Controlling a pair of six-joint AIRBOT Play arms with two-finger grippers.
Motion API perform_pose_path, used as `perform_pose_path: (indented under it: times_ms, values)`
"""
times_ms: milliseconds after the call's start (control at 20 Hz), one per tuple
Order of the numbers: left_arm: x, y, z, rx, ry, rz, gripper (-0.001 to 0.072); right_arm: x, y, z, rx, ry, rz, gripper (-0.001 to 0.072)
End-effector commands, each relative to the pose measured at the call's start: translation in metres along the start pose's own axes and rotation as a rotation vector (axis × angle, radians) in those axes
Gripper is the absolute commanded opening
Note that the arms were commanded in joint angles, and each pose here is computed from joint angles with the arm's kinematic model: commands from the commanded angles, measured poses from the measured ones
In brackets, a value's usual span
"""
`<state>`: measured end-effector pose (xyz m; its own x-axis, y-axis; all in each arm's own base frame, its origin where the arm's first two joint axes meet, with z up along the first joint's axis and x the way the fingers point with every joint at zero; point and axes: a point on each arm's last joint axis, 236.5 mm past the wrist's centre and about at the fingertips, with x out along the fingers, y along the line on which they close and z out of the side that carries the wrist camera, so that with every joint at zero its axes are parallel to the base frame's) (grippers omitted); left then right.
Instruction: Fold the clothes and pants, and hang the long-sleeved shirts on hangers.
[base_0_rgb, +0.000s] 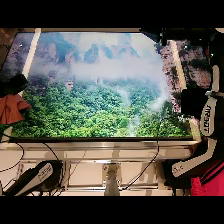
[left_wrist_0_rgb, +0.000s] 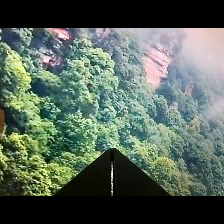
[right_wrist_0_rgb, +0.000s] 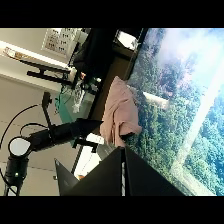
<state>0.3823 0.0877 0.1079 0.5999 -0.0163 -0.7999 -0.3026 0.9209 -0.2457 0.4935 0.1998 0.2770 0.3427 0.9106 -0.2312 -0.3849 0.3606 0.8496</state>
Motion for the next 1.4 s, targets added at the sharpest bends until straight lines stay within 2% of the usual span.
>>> perform_pose_path:
  times_ms: [0, 100, 150, 250, 300, 400, 550, 700, 850, 1150, 1200, 1350]
  values:
    - [0.005, 0.003, -0.003, 0.001, 0.019, 0.004, 0.0011, 0.000, 0.001, 0.000, -0.001, 0.000, 0.001, 0.0023]
    - [0.013, 0.009, -0.007, 0.006, 0.042, 0.023, 0.0012, 0.000, 0.001, 0.000, -0.001, 0.001, 0.001, 0.0023]
    - [0.018, 0.024, -0.009, 0.034, 0.059, 0.080, 0.0052, 0.000, 0.001, 0.000, -0.001, 0.001, 0.001, 0.0023]
    - [0.023, 0.062, -0.012, 0.123, 0.096, 0.234, 0.0478, 0.000, 0.001, 0.000, -0.001, 0.000, 0.001, 0.0023]
    - [0.023, 0.078, -0.013, 0.158, 0.111, 0.297, 0.0619, 0.000, 0.001, 0.000, -0.001, 0.000, 0.001, 0.0023]
    - [0.023, 0.105, -0.014, 0.221, 0.145, 0.405, 0.0635, 0.000, 0.000, 0.000, 0.000, 0.001, 0.001, 0.0023]
    - [0.033, 0.127, -0.025, 0.259, 0.228, 0.479, 0.0634, 0.000, 0.001, 0.000, -0.001, 0.000, 0.001, 0.0023]
    - [0.051, 0.135, -0.043, 0.298, 0.328, 0.477, 0.0632, 0.000, 0.001, 0.000, -0.001, 0.000, 0.001, 0.0023]
    - [0.062, 0.156, -0.049, 0.354, 0.392, 0.539, 0.0627, 0.000, 0.001, 0.000, -0.001, 0.000, 0.001, 0.0023]
    - [0.077, 0.171, -0.037, 0.408, 0.364, 0.591, 0.0623, 0.000, 0.001, 0.000, -0.001, 0.000, 0.001, 0.0023]
    - [0.078, 0.172, -0.031, 0.423, 0.342, 0.597, 0.0588, 0.000, 0.001, 0.000, -0.001, 0.000, 0.001, 0.0023]
    - [0.080, 0.171, -0.023, 0.441, 0.306, 0.597, 0.0564, 0.000, 0.001, 0.000, -0.001, 0.000, 0.001, 0.0023]
